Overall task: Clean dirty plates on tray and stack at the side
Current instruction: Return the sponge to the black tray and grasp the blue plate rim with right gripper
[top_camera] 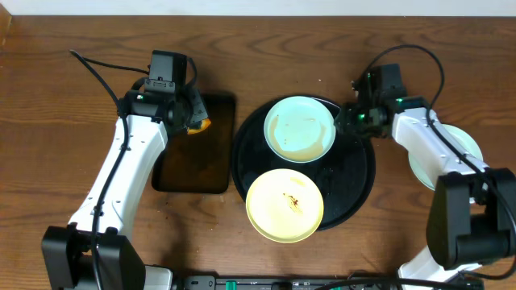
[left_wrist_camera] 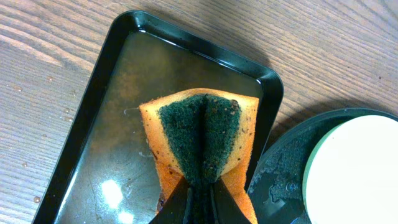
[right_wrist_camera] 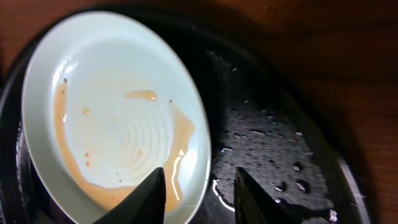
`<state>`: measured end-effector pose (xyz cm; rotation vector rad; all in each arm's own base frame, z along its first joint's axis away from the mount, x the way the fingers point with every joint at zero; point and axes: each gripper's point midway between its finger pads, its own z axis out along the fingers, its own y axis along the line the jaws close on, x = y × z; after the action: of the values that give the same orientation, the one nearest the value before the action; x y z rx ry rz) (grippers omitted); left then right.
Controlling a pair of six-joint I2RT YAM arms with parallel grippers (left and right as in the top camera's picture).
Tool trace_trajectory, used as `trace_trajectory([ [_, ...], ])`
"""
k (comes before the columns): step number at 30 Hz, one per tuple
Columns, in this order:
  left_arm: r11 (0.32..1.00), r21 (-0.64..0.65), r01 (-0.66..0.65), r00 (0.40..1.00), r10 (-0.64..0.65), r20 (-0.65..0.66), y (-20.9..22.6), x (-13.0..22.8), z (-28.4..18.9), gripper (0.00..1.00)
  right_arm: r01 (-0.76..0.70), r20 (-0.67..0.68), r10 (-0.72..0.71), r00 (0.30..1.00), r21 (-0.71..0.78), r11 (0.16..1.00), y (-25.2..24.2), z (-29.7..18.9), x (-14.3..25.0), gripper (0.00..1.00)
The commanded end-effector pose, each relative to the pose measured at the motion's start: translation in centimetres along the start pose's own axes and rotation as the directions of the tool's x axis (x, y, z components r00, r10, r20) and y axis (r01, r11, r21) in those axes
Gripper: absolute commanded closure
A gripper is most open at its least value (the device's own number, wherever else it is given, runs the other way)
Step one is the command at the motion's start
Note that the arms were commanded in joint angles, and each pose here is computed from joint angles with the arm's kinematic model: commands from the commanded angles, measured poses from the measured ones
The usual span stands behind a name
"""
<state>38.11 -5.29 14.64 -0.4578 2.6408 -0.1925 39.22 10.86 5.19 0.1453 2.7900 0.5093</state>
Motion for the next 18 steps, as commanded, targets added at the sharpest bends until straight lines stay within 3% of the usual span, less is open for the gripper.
trace_trajectory([
  [1, 1.000, -0.010, 0.000, 1.000, 0.000, -0.013, 0.3, 0.3, 0.4, 0.92, 0.003, -0.070, -0.002, 0.998, 0.017, 1.000, 0.0, 2.5, 1.5, 0.69],
  [4, 1.000, -0.010, 0.000, 1.000, 0.000, -0.014, 0.3, 0.4, 0.4, 0.92, -0.007, -0.104, 0.010, 0.994, 0.032, 0.999, -0.6, 4.0, 2.3, 0.72],
  [11, 1.000, -0.019, -0.018, 0.999, 0.017, -0.032, 0.5, 0.8, 0.4, 0.92, -0.005, -0.101, 0.008, 0.995, 0.031, 1.000, -0.9, 5.1, 2.1, 0.99],
  [18, 0.982, -0.032, -0.184, 0.979, 0.180, -0.099, 1.6, 2.8, 1.4, 0.92, 0.050, -0.020, -0.049, 0.999, 0.065, 0.997, -0.9, 3.1, 0.3, 0.99],
])
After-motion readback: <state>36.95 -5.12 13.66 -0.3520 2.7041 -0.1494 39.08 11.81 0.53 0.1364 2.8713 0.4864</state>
